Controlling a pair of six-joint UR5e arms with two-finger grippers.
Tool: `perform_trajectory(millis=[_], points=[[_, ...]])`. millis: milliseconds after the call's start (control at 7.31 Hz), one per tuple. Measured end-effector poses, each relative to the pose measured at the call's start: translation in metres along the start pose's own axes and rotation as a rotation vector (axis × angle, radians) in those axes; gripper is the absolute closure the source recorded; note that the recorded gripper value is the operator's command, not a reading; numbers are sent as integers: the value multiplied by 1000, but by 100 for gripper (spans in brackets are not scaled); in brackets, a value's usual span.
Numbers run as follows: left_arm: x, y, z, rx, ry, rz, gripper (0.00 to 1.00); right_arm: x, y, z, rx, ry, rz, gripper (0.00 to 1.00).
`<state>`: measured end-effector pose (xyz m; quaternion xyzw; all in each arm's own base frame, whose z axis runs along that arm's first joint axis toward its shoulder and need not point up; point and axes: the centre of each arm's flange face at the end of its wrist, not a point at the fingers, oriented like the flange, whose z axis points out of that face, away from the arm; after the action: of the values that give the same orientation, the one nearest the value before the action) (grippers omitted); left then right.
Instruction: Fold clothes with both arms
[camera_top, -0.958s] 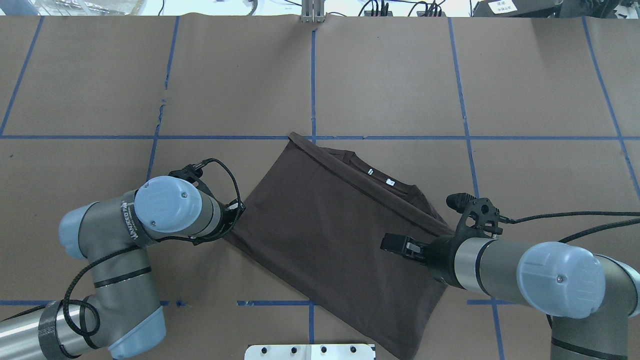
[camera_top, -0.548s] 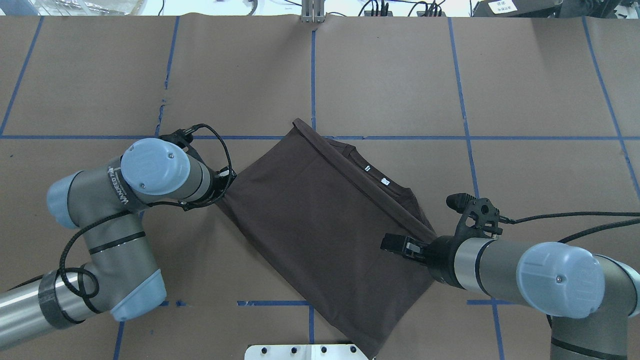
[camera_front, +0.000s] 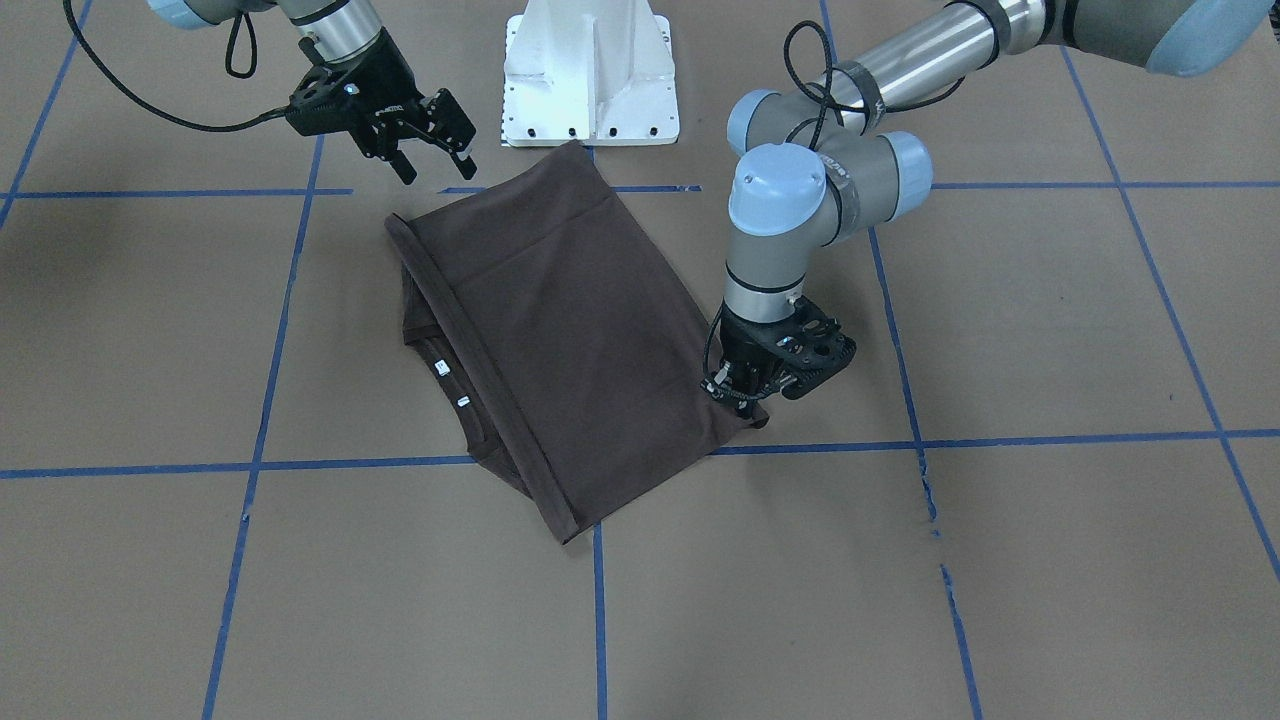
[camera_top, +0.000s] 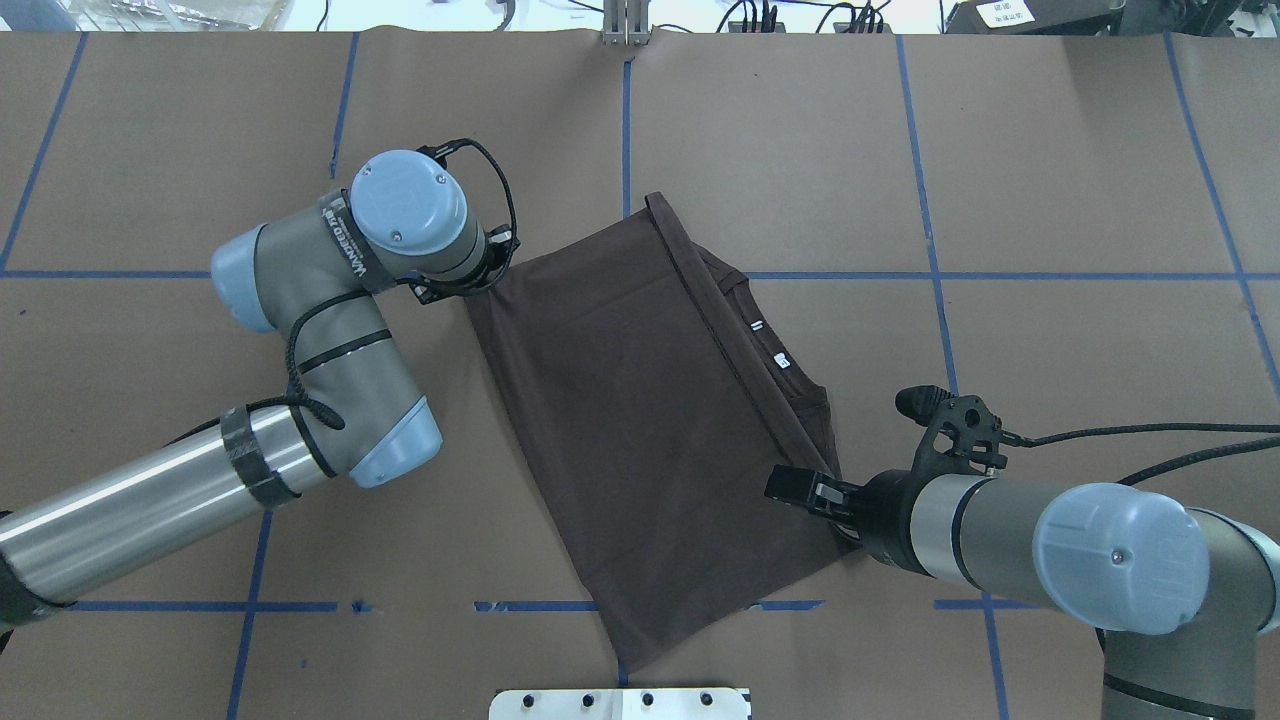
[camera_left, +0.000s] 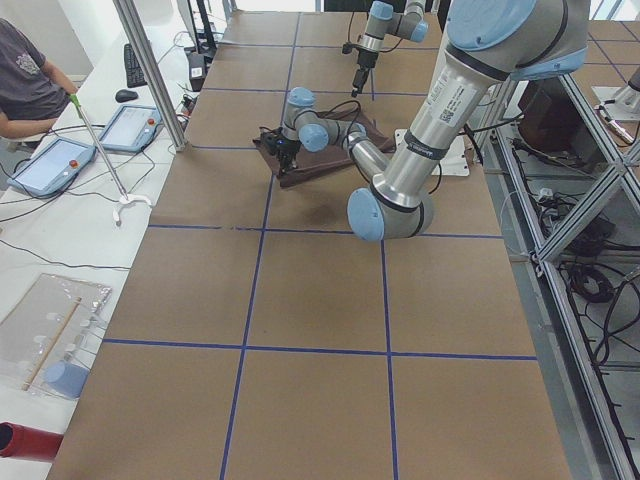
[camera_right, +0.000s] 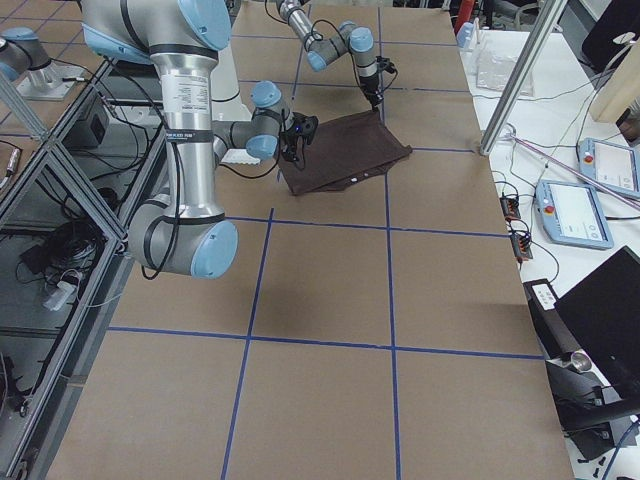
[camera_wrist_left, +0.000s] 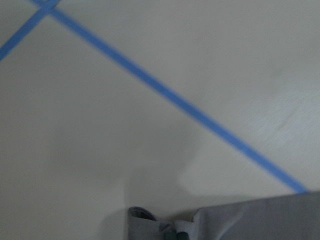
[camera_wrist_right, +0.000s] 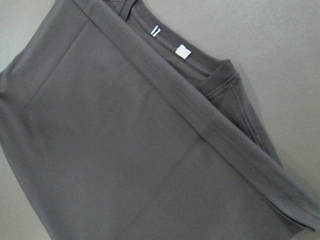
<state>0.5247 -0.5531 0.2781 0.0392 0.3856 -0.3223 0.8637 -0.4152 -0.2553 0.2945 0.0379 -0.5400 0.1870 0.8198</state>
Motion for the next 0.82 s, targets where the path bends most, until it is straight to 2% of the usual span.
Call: perform_trajectory(millis=[274, 548, 684, 821], points=[[45, -40, 17, 51, 41, 36, 100, 1, -2, 2, 9, 5, 1, 0], [77, -56, 31, 96, 133, 94, 100, 3, -3, 6, 14, 10, 1, 0], [81, -61, 40, 119, 169, 118, 40, 3, -3, 6, 15, 11, 1, 0], [81, -65, 45, 137, 188, 131, 0, 3, -3, 7, 15, 12, 1, 0]])
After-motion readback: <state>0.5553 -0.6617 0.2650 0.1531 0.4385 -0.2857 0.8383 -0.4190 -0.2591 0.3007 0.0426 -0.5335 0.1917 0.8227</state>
